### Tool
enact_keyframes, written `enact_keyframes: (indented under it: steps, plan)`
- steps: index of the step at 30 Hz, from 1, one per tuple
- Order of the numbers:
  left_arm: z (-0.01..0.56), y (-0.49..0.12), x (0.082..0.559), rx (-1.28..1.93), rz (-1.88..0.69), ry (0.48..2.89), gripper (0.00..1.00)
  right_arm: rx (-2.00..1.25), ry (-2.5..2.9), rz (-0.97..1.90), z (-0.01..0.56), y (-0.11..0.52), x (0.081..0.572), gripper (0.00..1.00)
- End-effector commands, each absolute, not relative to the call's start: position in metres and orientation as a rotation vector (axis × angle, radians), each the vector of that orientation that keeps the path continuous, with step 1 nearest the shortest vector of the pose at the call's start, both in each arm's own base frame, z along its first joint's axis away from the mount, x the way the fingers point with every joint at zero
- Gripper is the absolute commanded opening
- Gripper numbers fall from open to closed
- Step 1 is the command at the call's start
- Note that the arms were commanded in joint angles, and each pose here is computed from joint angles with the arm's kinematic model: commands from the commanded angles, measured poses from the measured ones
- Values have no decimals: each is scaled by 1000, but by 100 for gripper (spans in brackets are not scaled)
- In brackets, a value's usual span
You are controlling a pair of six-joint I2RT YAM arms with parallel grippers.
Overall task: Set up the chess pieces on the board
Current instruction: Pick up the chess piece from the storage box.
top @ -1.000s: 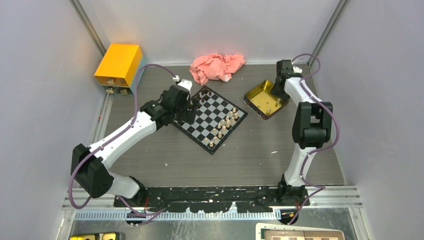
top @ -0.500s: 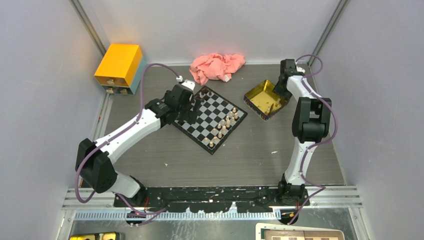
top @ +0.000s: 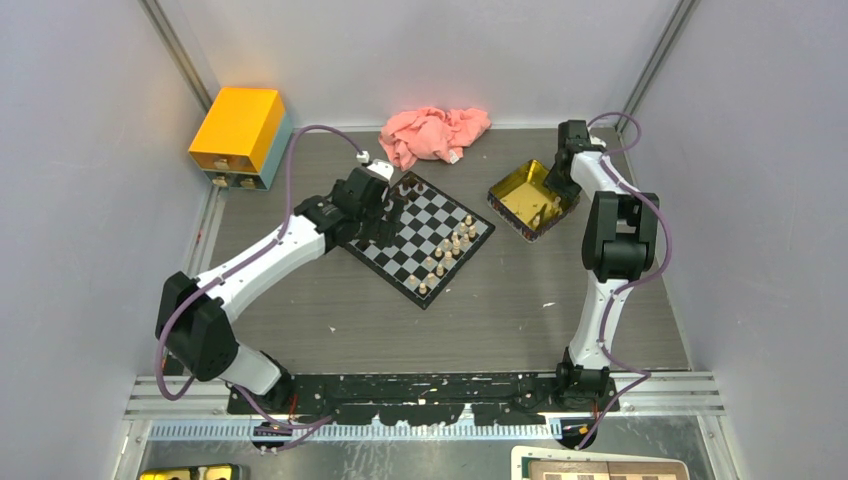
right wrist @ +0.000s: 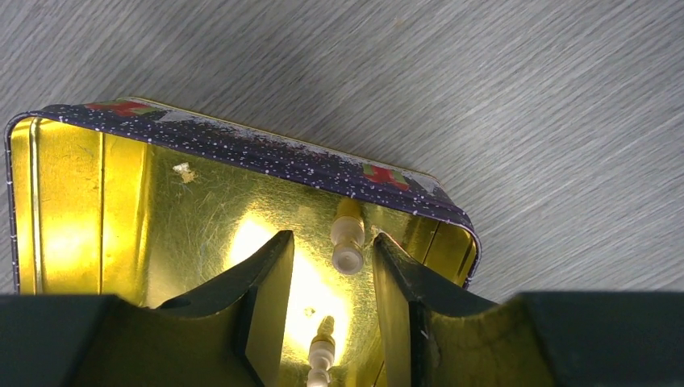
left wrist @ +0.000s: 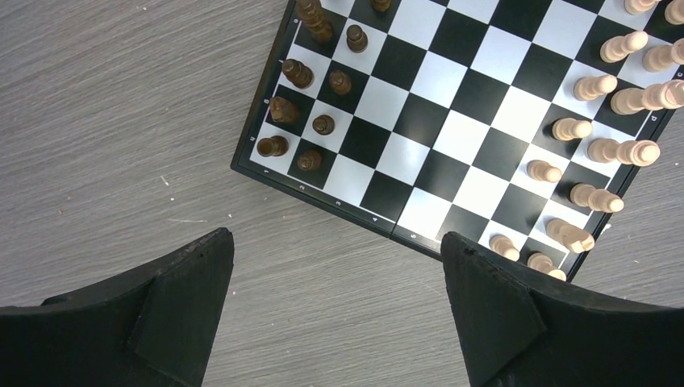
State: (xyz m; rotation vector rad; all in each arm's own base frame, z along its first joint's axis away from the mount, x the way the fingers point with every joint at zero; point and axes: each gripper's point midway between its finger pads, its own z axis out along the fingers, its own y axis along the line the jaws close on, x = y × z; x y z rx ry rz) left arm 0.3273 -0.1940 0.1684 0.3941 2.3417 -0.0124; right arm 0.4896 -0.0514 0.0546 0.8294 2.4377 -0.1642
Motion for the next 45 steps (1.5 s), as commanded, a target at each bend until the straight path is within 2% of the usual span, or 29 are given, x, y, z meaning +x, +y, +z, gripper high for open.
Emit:
enact_keyframes:
  steps: [1, 13, 27, 38, 45]
  plan:
    - [193, -205, 342, 377, -59, 2261, 100, 843, 2371, -135, 71, -53, 507, 45]
    - [191, -206, 342, 379, -61, 2264, 100, 843, 2399, -132, 65, -51, 501, 40]
    - [190, -203, 340, 386, -57, 2266, 100, 847, 2398, -135, 65, -52, 499, 19]
    - [192, -203, 338, 385, -60, 2264, 100, 843, 2394, -131, 70, -51, 497, 8]
    - [191, -202, 337, 380, -62, 2265, 100, 828, 2382, -89, 82, -47, 502, 8]
